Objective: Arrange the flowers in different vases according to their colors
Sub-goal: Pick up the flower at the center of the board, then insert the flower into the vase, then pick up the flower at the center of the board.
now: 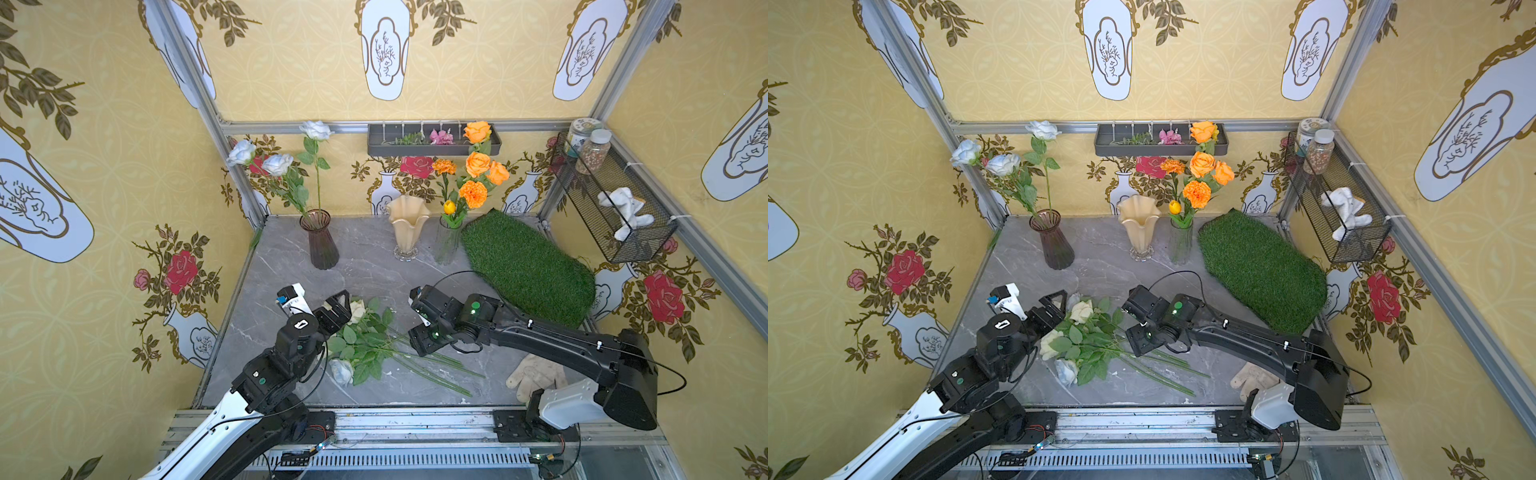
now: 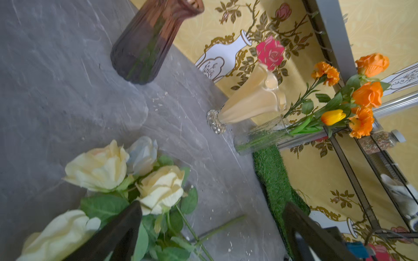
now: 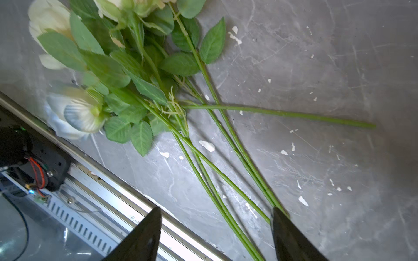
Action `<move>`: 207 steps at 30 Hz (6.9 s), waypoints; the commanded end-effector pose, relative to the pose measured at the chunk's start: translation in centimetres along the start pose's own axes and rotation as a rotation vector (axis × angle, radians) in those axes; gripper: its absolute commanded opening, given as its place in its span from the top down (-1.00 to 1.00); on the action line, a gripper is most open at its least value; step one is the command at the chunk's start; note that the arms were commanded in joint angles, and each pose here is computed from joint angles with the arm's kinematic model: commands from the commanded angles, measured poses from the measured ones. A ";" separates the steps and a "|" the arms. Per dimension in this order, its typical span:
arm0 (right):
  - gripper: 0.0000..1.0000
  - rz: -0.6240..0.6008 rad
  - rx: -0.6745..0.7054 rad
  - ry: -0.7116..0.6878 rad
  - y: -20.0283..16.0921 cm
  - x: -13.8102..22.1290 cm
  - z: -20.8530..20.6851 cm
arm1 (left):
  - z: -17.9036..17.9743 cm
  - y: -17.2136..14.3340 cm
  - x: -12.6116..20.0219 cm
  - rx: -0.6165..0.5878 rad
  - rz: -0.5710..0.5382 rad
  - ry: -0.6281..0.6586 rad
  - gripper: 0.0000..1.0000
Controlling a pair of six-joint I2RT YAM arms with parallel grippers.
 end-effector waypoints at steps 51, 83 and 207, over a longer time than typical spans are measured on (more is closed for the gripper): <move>1.00 0.148 0.554 -0.166 1.9 -7.0 -0.3 | 1.9 0.6 0.7 0.173 -0.115 -0.078 -1.00; 1.00 -1.123 0.176 -0.293 27.0 17.3 -4.3 | 0.3 -0.7 0.8 0.138 -0.031 -0.182 -1.00; 0.50 0.037 -0.033 0.028 1.7 -10.7 0.0 | 2.4 0.3 0.9 0.211 -0.111 -0.132 -1.00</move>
Point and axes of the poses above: each gripper's point midway between its finger pads, its own x axis back along the fingers, its own z axis along the line the jaws close on, y = z × x, the point moved 1 cm from there along x, back along the fingers, and after that the axes turned 9 degrees about x, right-handed, at the moved point
